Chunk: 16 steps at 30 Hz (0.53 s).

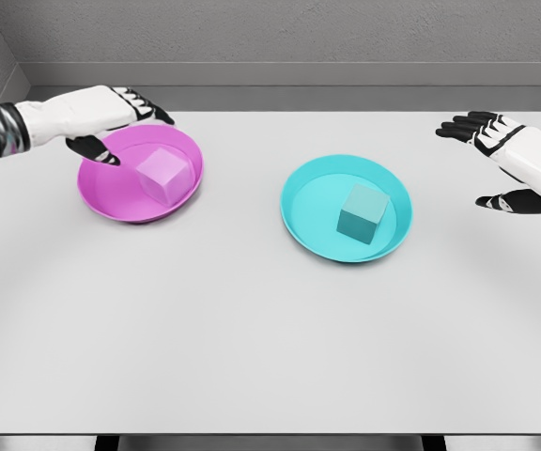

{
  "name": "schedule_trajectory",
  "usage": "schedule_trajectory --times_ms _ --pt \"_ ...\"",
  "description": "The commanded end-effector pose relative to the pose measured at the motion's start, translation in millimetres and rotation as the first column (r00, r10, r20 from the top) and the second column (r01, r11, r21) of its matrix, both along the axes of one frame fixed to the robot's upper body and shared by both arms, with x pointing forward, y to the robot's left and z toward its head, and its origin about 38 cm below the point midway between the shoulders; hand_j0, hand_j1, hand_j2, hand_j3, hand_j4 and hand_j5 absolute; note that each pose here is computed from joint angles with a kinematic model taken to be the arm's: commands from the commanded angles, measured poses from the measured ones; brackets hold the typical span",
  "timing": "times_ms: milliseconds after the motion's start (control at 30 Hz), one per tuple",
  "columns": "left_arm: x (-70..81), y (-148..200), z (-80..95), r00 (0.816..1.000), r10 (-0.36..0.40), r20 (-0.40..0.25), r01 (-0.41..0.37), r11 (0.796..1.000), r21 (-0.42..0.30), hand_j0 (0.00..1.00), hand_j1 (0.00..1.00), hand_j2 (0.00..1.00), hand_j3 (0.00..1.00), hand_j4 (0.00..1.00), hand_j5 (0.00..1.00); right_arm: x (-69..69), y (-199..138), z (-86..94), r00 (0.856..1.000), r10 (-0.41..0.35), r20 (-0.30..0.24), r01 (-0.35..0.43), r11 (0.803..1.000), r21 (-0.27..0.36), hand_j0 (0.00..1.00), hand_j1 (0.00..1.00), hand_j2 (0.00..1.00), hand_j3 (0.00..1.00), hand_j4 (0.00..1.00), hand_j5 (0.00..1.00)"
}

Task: Place the blocks in the corresponding plates according to their colors

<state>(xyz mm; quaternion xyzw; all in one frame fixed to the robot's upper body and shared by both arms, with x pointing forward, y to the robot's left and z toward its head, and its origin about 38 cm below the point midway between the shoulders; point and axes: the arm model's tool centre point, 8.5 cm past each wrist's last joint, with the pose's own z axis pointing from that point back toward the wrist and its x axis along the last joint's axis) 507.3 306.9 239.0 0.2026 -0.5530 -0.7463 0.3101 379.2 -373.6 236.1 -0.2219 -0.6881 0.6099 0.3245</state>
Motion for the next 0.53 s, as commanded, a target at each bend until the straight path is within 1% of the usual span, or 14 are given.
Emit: schedule_trajectory --times_ms 0,100,167,233,367,433,500 --pt "2.6 5.9 3.3 1.000 0.022 0.004 -0.022 1.000 -0.018 1.00 1.00 1.00 1.00 1.00 1.00 -0.1 -0.4 0.9 1.000 -0.001 0.000 0.001 1.000 0.005 1.00 1.00 1.00 1.00 1.00 1.00" --pt "2.8 11.3 5.0 0.999 0.033 0.006 -0.033 0.999 -0.015 1.00 1.00 1.00 1.00 1.00 1.00 -0.1 -0.4 0.9 1.000 -0.001 0.000 0.001 1.000 0.005 1.00 1.00 1.00 1.00 1.00 1.00" --pt "-0.1 23.1 9.7 0.999 0.051 0.006 -0.051 0.999 -0.020 1.00 1.00 1.00 1.00 1.00 1.00 -0.1 -0.4 0.9 1.000 -0.001 0.000 0.001 1.000 0.005 1.00 1.00 1.00 1.00 1.00 1.00" --pt "-4.4 48.2 15.5 0.995 0.095 0.009 -0.095 0.996 0.001 1.00 1.00 1.00 1.00 1.00 1.00 -0.1 -0.1 0.4 1.000 0.000 -0.002 0.000 1.000 0.005 1.00 1.00 1.00 1.00 1.00 1.00" --pt "-10.8 75.0 22.1 0.990 0.140 0.015 -0.140 0.990 0.035 1.00 1.00 1.00 1.00 1.00 1.00 -0.1 0.2 0.2 1.000 0.001 -0.002 -0.001 1.000 0.007 1.00 1.00 1.00 1.00 1.00 1.00" --pt "-16.8 93.6 21.7 0.985 0.173 0.010 -0.173 0.983 0.056 1.00 1.00 1.00 1.00 1.00 1.00 0.0 0.1 -0.5 1.000 0.000 -0.004 0.000 1.000 0.006 1.00 1.00 1.00 1.00 1.00 1.00" --pt "-17.1 103.0 20.3 0.980 0.198 0.004 -0.198 0.978 0.062 1.00 1.00 1.00 1.00 1.00 1.00 -0.1 0.6 -1.4 1.000 0.002 -0.006 -0.002 1.000 0.006 1.00 1.00 1.00 1.00 1.00 1.00"
